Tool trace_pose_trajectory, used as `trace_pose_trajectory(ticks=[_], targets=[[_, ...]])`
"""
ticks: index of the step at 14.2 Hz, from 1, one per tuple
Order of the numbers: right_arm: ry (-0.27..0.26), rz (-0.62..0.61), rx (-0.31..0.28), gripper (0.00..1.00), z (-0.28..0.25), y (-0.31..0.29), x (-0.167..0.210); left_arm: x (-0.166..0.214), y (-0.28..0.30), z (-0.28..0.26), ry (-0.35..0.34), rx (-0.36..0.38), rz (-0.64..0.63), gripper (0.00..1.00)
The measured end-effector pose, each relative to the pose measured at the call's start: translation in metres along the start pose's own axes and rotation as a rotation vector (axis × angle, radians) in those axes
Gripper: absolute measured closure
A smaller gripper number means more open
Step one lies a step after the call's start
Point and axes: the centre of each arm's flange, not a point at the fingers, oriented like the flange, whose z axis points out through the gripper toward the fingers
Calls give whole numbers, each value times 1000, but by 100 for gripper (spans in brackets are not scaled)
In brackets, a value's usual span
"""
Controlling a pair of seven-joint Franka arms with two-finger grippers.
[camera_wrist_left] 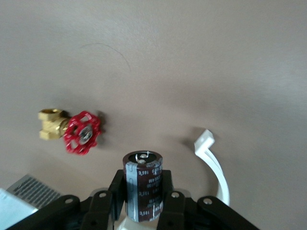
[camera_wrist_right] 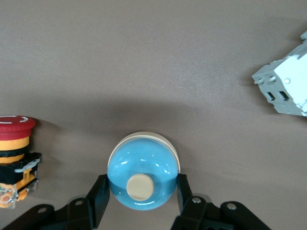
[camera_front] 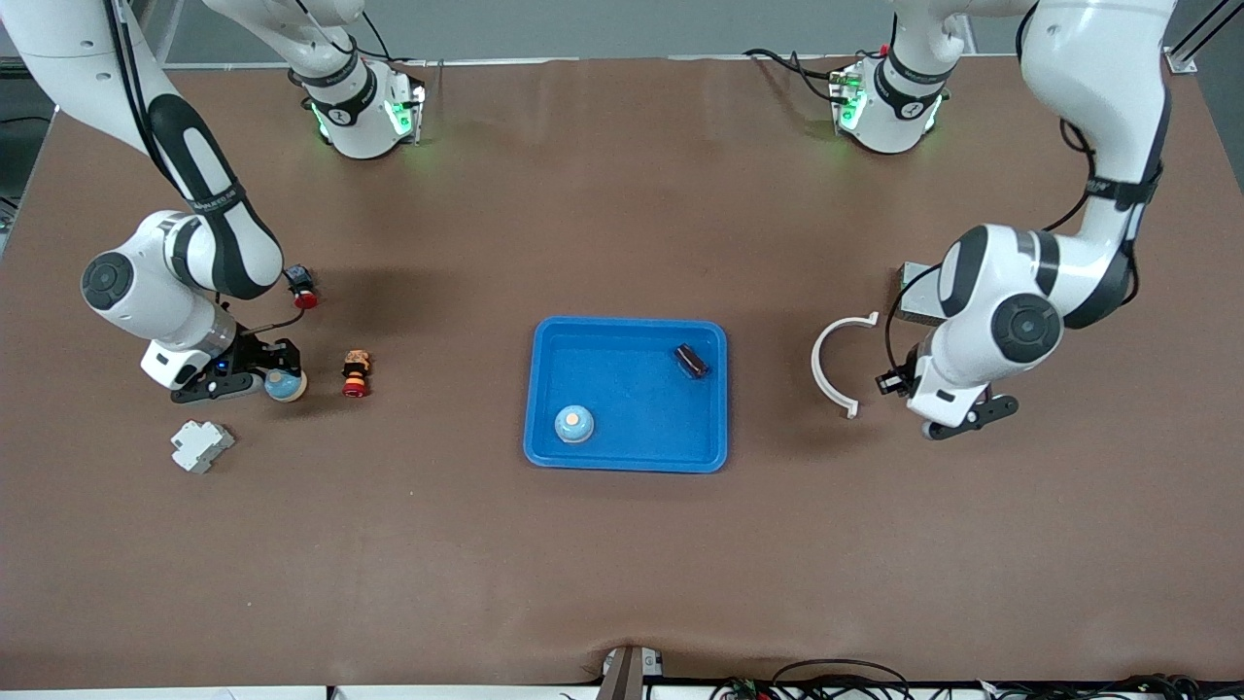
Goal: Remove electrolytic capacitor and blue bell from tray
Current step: 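Release the bell with the right gripper while the left gripper releases the capacitor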
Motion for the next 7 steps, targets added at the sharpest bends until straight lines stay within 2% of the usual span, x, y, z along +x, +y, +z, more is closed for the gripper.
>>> trace_pose_trajectory(ticks=[3,6,7], targets=[[0,-2,0,38,1,-1,0,5,-2,28,-11,14,5,66],[2,-4,1,15,1,-2,1,11,-6,40,-7,7,-4,66],[5,-5,0,4,0,-2,3,11,-6,41,-9,7,-4,66]])
